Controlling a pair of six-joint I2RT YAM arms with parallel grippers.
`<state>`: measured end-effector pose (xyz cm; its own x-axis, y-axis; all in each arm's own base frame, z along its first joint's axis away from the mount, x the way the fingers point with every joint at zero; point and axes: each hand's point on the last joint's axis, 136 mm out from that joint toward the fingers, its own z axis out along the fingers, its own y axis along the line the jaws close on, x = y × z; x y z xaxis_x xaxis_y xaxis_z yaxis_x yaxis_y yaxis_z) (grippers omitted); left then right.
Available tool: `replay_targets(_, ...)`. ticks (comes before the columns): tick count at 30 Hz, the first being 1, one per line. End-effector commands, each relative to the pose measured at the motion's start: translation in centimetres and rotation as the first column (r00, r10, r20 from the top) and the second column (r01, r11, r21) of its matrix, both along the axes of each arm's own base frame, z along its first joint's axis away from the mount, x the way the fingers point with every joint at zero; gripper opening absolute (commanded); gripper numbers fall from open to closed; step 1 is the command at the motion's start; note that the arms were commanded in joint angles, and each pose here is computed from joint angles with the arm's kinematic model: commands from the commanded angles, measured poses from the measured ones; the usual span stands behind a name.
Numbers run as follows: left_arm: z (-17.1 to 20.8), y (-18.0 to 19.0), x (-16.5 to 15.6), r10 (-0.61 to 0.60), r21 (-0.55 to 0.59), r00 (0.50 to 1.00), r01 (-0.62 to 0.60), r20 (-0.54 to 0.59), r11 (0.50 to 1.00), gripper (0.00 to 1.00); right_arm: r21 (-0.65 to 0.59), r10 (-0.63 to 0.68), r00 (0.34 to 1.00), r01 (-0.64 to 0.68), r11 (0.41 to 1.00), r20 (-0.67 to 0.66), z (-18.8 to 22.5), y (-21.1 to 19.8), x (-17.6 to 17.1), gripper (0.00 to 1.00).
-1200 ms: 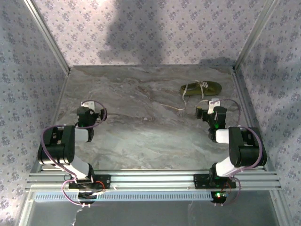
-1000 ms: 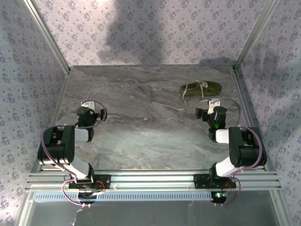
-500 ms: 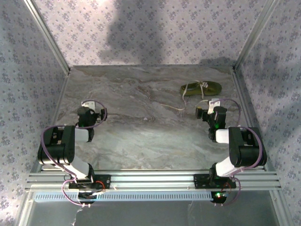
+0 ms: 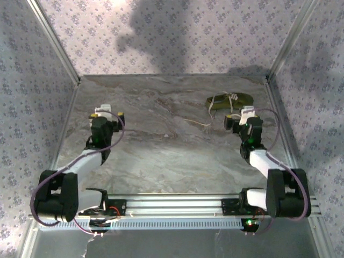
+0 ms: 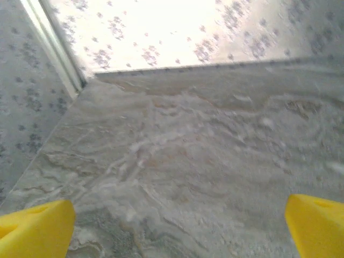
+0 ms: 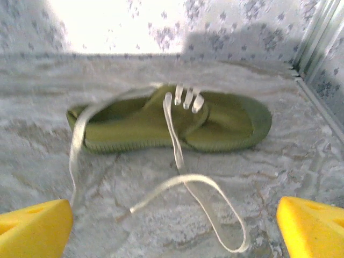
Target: Tie the shoes
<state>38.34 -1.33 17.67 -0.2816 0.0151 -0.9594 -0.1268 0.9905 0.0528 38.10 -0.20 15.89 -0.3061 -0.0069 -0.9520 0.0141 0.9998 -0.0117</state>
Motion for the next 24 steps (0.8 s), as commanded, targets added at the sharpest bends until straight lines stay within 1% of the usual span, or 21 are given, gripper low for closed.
replay_targets(1, 0.3, 2.0, -0.5, 0.167, -0.097, 0.979, -0.179, -0.116, 0.979, 1.00, 0.125, -0.027, 0.999, 0.030, 0.992, -0.026, 2.1, 0.0, -0.3, 1.00)
replay_targets(2, 0.2, 2.0, -0.4, 0.173, -0.111, 0.975, -0.189, -0.142, 0.976, 1.00, 0.146, -0.030, 0.999, 0.034, 0.989, -0.027, 2.4, 0.0, -0.3, 1.00)
replay_targets(3, 0.0, 1.5, -0.2, 0.152, -0.131, 0.976, -0.173, -0.158, 0.976, 1.00, 0.183, -0.062, 0.997, 0.068, 0.981, -0.037, 2.5, -0.3, -0.3, 1.00)
replay_targets(4, -0.4, 0.9, -0.1, 0.128, -0.162, 0.977, -0.155, -0.168, 0.975, 1.00, 0.226, -0.145, 0.987, 0.157, 0.961, -0.069, 2.2, -1.4, -0.4, 1.00)
replay_targets(5, -0.7, 0.6, -0.1, 0.120, -0.193, 0.977, -0.154, -0.177, 0.969, 1.00, 0.250, -0.232, 0.966, 0.254, 0.934, -0.115, 1.7, -2.8, -0.6, 1.00)
replay_targets(6, -1.1, 0.4, -0.1, 0.115, -0.229, 0.975, -0.157, -0.188, 0.961, 1.00, 0.284, -0.334, 0.924, 0.376, 0.882, -0.186, 0.8, -4.3, -1.0, 0.99)
replay_targets(7, -1.5, 0.1, -0.1, 0.111, -0.264, 0.973, -0.163, -0.202, 0.951, 1.00, 0.322, -0.363, 0.903, 0.423, 0.847, -0.229, 0.4, -5.0, -0.9, 1.00)
replay_targets(8, -1.8, -0.2, -0.2, 0.107, -0.291, 0.970, -0.170, -0.218, 0.942, 1.00, 0.344, -0.338, 0.908, 0.409, 0.846, -0.249, 0.1, -4.9, -0.6, 1.00)
replay_targets(10, -2.0, -1.6, 0.0, 0.045, -0.338, 0.969, -0.127, -0.242, 0.932, 1.00, 0.381, -0.271, 0.921, 0.366, 0.849, -0.279, -0.2, -4.2, 0.1, 1.00)
replay_targets(12, -1.9, -3.2, 0.1, -0.008, -0.337, 0.966, -0.081, -0.257, 0.938, 0.99, 0.406, -0.274, 0.899, 0.405, 0.819, -0.342, -0.3, -4.0, 0.4, 0.99)
replay_targets(13, -1.7, -4.3, 0.2, -0.043, -0.322, 0.965, -0.044, -0.258, 0.946, 1.00, 0.414, -0.273, 0.887, 0.422, 0.807, -0.373, -0.2, -3.7, 0.7, 0.94)
replay_targets(16, -1.5, -7.6, 0.2, -0.124, -0.277, 0.950, 0.042, -0.286, 0.960, 1.00, 0.413, -0.259, 0.860, 0.450, 0.792, -0.440, -0.3, -2.0, 2.0, 0.86)
replay_targets(20, -2.0, -11.8, -0.1, -0.221, -0.256, 0.925, 0.144, -0.308, 0.956, 1.00, 0.351, -0.339, 0.784, 0.558, 0.752, -0.520, -0.9, -0.4, 3.5, 0.68)
replay_targets(21, -2.2, -12.5, -0.2, -0.240, -0.257, 0.919, 0.161, -0.314, 0.953, 0.99, 0.345, -0.344, 0.770, 0.573, 0.744, -0.537, -1.1, -0.1, 4.1, 0.66)
replay_targets(24, -2.7, -14.7, -0.6, -0.291, -0.257, 0.898, 0.211, -0.331, 0.943, 1.00, 0.355, -0.325, 0.758, 0.579, 0.734, -0.565, -1.0, 1.8, 6.6, 0.61)
